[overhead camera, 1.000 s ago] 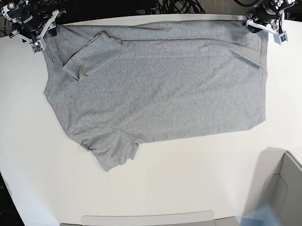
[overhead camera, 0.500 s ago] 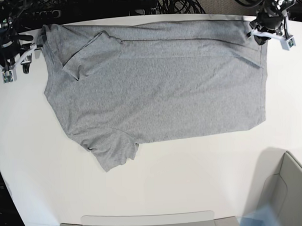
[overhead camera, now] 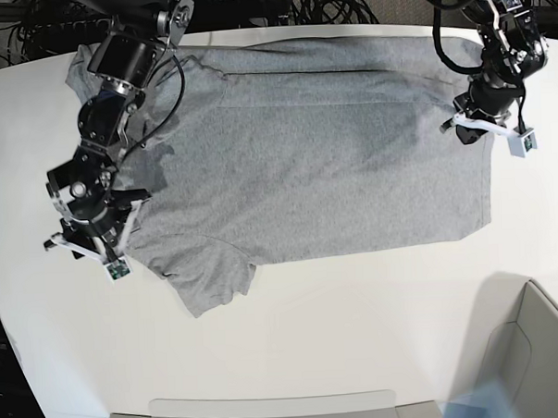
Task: Fold the T-shirt properly
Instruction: 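Move both grippers across the shirt to its opposite side edge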
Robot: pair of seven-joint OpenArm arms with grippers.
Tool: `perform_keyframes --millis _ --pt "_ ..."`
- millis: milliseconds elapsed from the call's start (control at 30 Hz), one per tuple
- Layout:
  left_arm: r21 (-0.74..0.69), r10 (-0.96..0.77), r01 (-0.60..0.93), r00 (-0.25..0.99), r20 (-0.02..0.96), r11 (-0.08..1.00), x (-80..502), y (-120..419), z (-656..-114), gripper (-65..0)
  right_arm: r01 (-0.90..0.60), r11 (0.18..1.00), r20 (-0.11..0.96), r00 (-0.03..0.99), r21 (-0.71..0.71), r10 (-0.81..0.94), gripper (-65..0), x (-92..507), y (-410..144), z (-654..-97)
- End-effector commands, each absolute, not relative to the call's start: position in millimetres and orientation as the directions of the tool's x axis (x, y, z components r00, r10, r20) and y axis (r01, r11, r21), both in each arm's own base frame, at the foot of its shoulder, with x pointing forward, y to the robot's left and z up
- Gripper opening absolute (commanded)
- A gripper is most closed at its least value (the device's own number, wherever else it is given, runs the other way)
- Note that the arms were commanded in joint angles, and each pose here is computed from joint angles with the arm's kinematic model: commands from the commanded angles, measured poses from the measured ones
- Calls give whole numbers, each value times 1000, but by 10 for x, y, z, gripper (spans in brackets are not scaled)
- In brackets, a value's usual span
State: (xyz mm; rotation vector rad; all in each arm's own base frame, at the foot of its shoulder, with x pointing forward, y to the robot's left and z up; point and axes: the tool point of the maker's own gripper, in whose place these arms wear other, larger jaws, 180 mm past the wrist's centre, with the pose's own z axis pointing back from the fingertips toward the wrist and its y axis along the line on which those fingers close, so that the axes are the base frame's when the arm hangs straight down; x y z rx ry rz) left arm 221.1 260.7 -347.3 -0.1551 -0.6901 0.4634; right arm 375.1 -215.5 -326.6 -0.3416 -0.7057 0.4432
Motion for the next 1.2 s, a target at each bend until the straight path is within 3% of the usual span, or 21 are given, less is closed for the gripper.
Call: perform_keyframes --millis 0,233,600,800,967,1167 --pt "-278 445 -348 666 599 895 2252 2636 -3397 -650 -292 846 558 649 -446 518 -383 3893 -2100 -3189" --pt "-273 438 -343 670 599 899 2262 2637 -3394 -650 -449 848 571 631 -282 525 -383 4105 -1601 -3776" --pt "-279 438 -337 693 573 899 2254 2588 -3493 -650 -412 878 537 697 -244 476 -383 3665 -1670 -4205" --pt "-279 438 -337 692 574 899 2259 2588 -3490 -650 -381 876 467 743 -294 480 -383 3251 -1869 -4162" --pt "-247 369 -275 728 577 929 2308 2531 -3479 -650 -355 893 543 709 -277 450 -383 3204 -1819 -3973" --pt "-235 314 -215 753 578 948 2360 2413 -3487 -650 -290 887 657 596 -360 462 -379 3526 -1835 -3328"
